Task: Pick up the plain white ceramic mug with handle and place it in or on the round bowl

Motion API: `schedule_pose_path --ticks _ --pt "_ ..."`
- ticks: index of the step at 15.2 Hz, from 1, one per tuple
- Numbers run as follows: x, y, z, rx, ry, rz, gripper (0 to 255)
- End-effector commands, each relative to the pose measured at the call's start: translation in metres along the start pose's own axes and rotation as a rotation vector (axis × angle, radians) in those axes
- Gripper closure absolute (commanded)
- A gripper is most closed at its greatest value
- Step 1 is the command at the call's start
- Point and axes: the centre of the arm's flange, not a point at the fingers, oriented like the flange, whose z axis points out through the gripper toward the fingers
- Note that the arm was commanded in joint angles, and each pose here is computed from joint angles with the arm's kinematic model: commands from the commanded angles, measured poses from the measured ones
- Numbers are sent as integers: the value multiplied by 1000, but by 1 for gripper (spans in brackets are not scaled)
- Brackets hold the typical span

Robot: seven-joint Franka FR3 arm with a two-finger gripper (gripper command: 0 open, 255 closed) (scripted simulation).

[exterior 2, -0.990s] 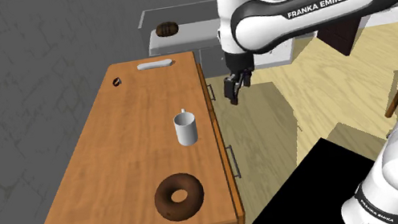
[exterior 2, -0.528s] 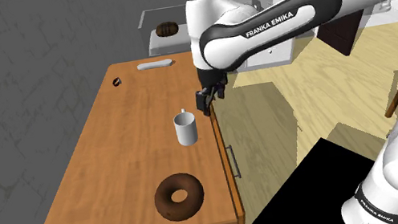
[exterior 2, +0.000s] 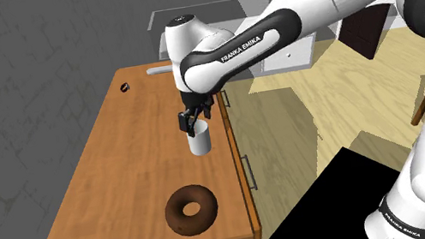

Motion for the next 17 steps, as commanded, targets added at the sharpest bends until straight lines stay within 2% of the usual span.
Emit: schedule_pose_path --ticks 1,3,10,17 --pt "17 -9 10 8 5 -2 0" --pt "31 -17 18 14 8 -3 0" --pt "31 -18 58 14 8 -3 0" --pt "31 -18 58 14 8 -3 0"
